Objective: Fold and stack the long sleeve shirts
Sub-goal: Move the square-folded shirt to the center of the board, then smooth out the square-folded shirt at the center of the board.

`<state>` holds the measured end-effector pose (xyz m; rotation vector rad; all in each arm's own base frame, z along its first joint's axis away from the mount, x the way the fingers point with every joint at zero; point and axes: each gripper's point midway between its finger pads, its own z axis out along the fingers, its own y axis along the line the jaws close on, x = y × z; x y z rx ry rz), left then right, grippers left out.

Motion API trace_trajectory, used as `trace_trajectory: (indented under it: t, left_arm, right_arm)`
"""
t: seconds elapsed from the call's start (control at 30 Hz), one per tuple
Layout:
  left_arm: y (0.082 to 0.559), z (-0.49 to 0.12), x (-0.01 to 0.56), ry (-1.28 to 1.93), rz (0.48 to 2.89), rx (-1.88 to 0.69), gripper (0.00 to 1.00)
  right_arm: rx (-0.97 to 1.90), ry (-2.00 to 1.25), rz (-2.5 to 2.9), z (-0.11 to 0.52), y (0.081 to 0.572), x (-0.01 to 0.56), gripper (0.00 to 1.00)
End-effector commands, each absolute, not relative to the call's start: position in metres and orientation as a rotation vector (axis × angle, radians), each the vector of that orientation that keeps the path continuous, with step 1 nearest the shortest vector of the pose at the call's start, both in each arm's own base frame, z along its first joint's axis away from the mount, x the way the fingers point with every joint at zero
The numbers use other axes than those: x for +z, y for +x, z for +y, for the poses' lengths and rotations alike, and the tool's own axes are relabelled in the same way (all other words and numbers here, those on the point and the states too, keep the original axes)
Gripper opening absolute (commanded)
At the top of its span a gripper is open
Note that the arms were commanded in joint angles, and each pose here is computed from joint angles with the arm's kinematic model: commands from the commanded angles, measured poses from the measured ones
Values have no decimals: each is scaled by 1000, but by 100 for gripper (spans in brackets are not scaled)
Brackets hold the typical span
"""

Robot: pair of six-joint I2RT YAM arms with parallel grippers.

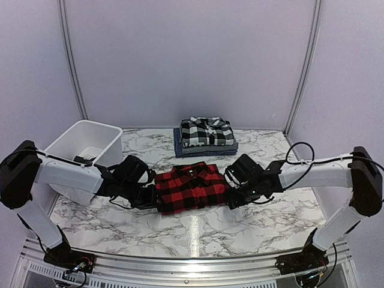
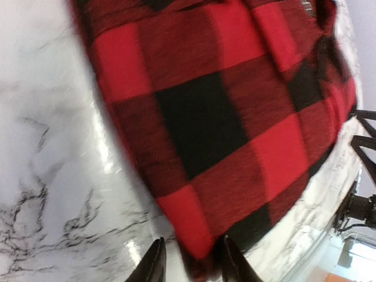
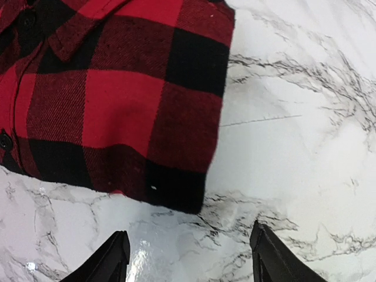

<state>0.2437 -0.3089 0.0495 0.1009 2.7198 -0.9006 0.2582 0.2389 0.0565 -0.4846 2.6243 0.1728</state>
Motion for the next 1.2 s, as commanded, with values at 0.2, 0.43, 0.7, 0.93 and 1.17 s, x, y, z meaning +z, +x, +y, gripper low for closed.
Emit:
trace_trajectory:
  t: [0.2,0.43,0.7,0.93,1.17]
  left_arm:
    - [262,-282,71,60,2644,-723,40]
    - [279,-297,92,91,2584,-760,34]
    - [293,-313,98,104,2549,-810,32]
    - [304,-312,102,103,2523,-827,35]
    - [315,-300,106,72,2499,-839,36]
  right_arm:
    - [485,-321,2403,284,288,137,38]
    - [490,-369,2438,311,301,102,26]
    - [275,-258,2571,276,295,25,32]
    - [273,-229,2557,265,288,41,39]
    - [335,-297,2452,291,308,103,47]
